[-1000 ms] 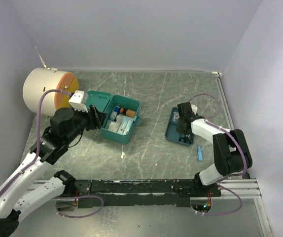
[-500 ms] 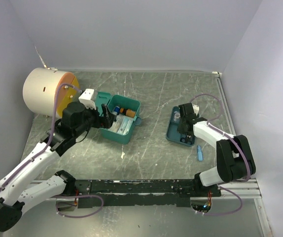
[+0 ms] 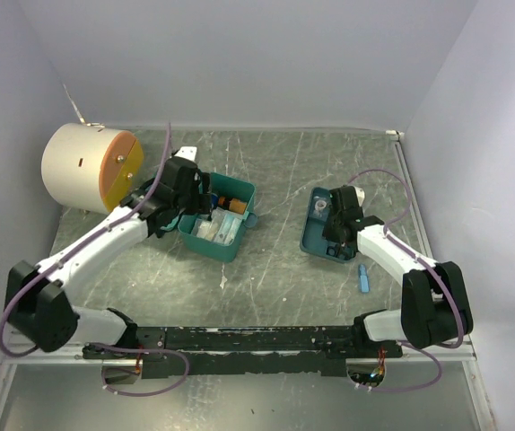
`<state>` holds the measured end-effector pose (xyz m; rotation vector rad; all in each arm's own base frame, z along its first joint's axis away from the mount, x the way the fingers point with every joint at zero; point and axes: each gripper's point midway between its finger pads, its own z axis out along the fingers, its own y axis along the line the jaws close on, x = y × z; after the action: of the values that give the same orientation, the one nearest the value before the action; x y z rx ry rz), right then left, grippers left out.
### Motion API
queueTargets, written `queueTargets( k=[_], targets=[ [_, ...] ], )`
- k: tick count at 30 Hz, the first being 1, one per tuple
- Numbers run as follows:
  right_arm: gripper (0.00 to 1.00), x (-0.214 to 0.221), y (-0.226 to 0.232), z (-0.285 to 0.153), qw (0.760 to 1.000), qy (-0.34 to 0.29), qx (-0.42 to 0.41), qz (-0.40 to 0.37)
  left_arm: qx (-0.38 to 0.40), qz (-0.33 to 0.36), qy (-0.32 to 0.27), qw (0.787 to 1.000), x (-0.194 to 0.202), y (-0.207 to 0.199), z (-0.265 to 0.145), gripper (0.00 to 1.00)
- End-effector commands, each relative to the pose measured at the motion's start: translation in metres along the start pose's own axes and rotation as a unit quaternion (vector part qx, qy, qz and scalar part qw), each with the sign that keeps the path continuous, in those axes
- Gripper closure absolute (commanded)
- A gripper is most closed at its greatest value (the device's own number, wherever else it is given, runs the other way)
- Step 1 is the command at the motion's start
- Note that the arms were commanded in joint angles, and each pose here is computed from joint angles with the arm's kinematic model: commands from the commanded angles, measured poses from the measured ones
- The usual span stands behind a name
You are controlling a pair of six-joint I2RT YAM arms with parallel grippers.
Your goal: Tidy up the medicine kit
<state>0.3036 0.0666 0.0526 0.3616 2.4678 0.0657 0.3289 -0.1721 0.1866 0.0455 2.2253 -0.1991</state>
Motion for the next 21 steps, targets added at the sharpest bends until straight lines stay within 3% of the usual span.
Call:
queueTargets(
  k=[1,5,11,16,21],
  targets=[
    [1.00,0.002,0.003,-0.002,1.000,0.003,-0.010,-0.007,-0.045,0.008,0.043,0.998,0.008,0.011,0.025,0.16],
    [1.00,0.000,0.006,-0.006,1.000,0.001,-0.018,-0.005,-0.084,0.015,0.077,0.993,0.015,0.024,0.041,0.13],
    [1.00,-0.003,0.006,-0.010,1.000,-0.002,-0.018,-0.007,-0.060,0.014,0.091,0.994,0.025,0.021,0.048,0.14],
    [1.00,-0.003,0.004,-0.013,1.000,-0.002,-0.014,-0.009,0.008,0.008,0.110,0.994,0.034,0.001,0.046,0.28],
    [1.00,-0.005,0.001,-0.018,1.000,-0.008,-0.010,-0.011,0.073,-0.002,0.125,0.989,0.039,-0.021,0.035,0.37]
  ],
)
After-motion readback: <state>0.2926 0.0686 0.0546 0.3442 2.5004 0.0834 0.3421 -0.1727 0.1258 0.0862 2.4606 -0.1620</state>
